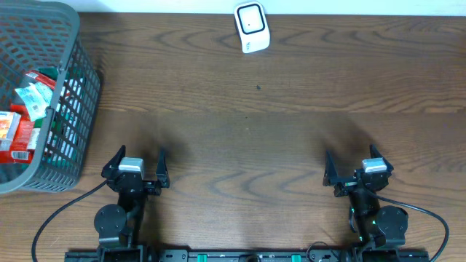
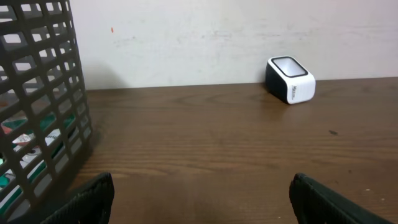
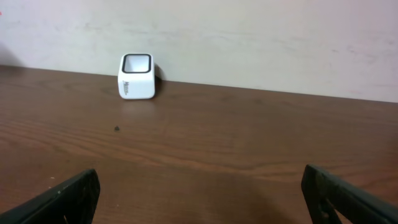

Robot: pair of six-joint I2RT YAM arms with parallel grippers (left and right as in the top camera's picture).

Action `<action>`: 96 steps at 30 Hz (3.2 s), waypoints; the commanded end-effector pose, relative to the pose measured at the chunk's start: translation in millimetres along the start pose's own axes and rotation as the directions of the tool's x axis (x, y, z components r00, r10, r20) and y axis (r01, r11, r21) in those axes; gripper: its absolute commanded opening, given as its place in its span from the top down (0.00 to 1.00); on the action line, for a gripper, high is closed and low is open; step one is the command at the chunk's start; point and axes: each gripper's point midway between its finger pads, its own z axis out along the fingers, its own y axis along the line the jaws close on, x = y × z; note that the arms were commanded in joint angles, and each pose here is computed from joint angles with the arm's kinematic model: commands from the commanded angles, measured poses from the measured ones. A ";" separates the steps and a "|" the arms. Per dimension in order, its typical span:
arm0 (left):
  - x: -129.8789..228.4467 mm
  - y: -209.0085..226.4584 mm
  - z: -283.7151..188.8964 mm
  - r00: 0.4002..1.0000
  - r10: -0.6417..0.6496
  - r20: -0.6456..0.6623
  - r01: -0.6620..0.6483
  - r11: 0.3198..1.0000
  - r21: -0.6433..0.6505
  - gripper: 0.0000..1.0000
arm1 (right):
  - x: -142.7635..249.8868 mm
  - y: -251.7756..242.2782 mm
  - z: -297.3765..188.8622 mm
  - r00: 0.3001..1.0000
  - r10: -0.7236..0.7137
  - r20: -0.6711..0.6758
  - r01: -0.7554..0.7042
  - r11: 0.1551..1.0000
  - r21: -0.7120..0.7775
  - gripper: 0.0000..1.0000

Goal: Scan the item barcode

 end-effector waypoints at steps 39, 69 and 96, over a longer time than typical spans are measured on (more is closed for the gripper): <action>-298.4 -40.0 -115.0 0.941 -0.331 -0.076 0.339 0.929 0.150 0.09 | -147.1 14.0 -40.2 0.974 0.175 0.147 -0.160 0.981 -0.110 0.01; -279.9 142.2 6.6 0.690 -0.611 -0.387 0.287 0.722 -0.630 0.09 | -149.6 3.3 54.5 0.715 0.053 -0.697 -0.138 0.988 -0.066 0.01; -155.4 249.0 -37.1 0.389 -0.826 -0.408 0.239 0.519 -0.821 0.02 | -89.3 9.1 99.2 0.544 0.165 -0.823 -0.270 0.963 0.014 0.01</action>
